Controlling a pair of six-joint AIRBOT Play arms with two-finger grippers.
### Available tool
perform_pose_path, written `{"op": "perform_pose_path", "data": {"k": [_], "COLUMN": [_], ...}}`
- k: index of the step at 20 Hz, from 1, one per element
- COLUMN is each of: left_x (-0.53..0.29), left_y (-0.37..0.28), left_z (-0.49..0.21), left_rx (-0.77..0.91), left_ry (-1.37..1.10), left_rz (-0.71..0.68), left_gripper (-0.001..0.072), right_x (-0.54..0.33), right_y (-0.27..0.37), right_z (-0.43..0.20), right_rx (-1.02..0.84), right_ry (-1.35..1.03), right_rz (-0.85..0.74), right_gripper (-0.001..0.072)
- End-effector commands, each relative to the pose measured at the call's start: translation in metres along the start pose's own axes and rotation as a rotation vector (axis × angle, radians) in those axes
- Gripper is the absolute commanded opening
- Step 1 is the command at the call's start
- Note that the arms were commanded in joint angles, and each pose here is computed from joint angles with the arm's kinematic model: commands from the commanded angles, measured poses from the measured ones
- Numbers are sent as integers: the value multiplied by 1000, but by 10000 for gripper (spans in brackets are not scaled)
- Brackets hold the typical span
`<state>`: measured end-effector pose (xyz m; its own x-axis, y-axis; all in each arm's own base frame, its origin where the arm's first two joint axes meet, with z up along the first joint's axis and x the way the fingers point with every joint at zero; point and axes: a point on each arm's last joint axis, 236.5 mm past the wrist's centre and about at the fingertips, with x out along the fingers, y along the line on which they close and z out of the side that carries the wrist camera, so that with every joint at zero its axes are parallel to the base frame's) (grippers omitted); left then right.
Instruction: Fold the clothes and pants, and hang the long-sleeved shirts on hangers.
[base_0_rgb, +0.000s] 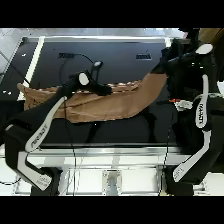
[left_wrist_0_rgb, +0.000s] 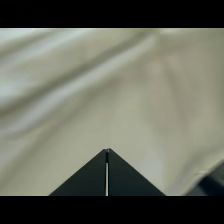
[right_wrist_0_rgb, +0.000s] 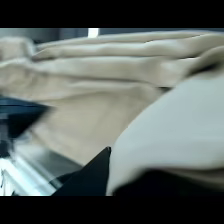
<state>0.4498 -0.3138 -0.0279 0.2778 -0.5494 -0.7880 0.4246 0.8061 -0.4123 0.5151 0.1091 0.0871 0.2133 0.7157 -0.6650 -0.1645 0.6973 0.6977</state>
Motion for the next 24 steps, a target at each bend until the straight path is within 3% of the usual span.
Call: {"op": "perform_pose_path", "data": {"k": [1, 8, 15, 21, 22, 24], "left_x": [48, 53, -128, -274, -287, -301], "left_y": [-39, -38, 86, 133, 134, 132], "left_z": [-25, -26, -4, 16, 17, 17], "left_rx": [-80, -118, -113, -181, -180, -157], "left_ry": [59, 61, 46, -211, -238, -263], "left_rz": [-173, -189, 2, 147, 162, 184], "left_gripper": [25, 25, 25, 25, 25, 25], "right_x": [43, 113, 173, 266, 280, 297], "right_y": [65, 151, 179, 232, 246, 276], "right_z": [-13, -46, -72, -99, -110, -129], "right_rx": [-54, -174, -154, -100, -95, -102], "right_ry": [51, 111, 105, 32, 36, 27], "right_rz": [50, 102, 34, 132, 166, 219], "right_gripper": [16, 16, 16, 17, 41, 497]}}
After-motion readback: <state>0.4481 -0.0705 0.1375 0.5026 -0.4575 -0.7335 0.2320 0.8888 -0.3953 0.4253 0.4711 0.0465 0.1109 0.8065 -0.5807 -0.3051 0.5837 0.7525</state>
